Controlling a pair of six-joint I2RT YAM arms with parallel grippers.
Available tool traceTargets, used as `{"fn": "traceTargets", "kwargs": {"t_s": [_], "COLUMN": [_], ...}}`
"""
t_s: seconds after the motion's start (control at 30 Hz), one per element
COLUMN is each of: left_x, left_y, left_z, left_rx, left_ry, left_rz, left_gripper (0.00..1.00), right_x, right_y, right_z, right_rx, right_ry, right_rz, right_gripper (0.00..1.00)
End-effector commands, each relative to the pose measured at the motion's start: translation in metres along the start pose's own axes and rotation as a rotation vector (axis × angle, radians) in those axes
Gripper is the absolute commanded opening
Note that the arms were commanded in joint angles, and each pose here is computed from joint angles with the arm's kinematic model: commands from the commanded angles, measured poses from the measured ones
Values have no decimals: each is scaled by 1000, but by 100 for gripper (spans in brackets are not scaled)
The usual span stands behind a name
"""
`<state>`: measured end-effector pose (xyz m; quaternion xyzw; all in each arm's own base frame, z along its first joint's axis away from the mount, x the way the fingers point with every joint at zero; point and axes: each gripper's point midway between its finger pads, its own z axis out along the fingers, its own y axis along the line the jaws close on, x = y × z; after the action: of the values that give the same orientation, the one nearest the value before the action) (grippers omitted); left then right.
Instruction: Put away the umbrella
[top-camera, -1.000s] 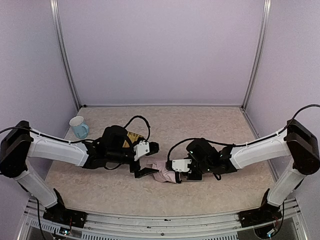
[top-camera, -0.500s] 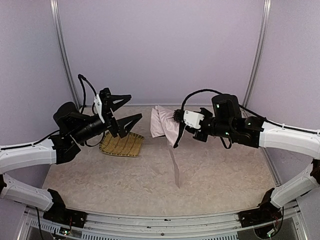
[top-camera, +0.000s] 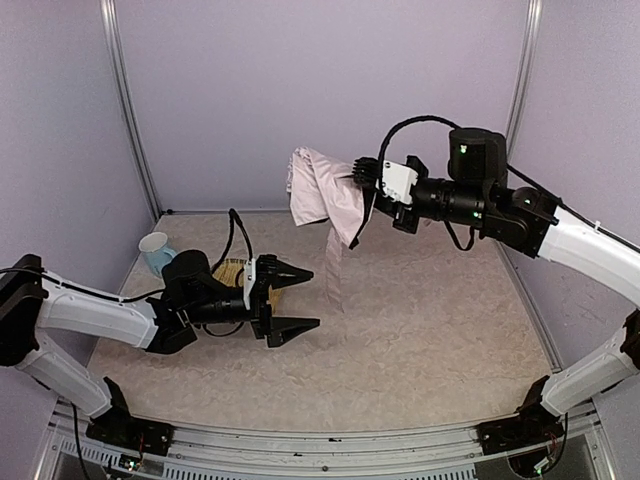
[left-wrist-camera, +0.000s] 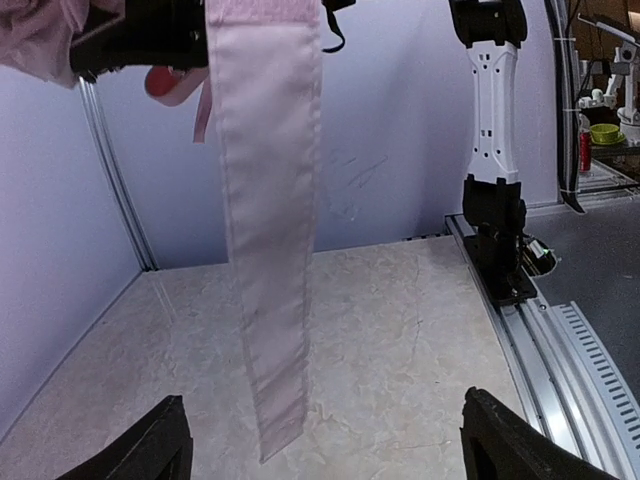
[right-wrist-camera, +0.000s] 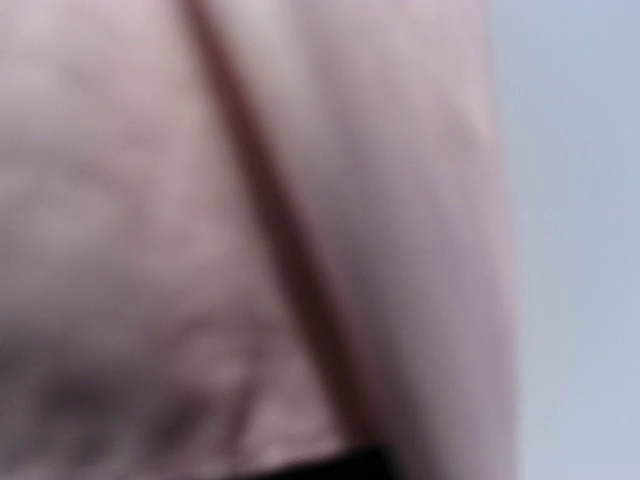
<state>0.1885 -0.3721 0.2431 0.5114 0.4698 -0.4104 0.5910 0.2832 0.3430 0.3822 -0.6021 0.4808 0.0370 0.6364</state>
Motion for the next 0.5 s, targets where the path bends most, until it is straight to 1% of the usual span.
{"fn": "traceTargets", "kwargs": {"t_s": [0.0, 0.1, 0.2, 0.3, 0.37, 0.43, 0.47], "left_x": [-11, -6, -4, -4, -3, 1, 3], "left_y": [8, 6, -15, -34, -43, -49, -50], "left_z": [13, 26, 37, 36, 33, 33, 34], "left_rx": [3, 26, 96, 168, 217, 246, 256], "left_ry": [-72, -63, -64, -95, -107, -101, -99], "left_rz": [76, 77, 79, 40, 15, 1, -3], "left_gripper": [91, 86, 84, 83, 77, 66, 63], "right_x": [-33, -37, -37, -39, -41, -41, -42], "right_y": [-15, -15, -17, -19, -20, -20, -21], "right_z": [-9, -9, -9, -11, -13, -14, -15], "right_rx": [-9, -20, -15, -10, -7, -6, -4], "right_ry": [-116, -130, -127, -131, -135, -135, -136], "right_rz": [-18, -21, -25, -28, -28, -29, -30], "right_gripper": [0, 0, 0, 0, 0, 0, 0]}}
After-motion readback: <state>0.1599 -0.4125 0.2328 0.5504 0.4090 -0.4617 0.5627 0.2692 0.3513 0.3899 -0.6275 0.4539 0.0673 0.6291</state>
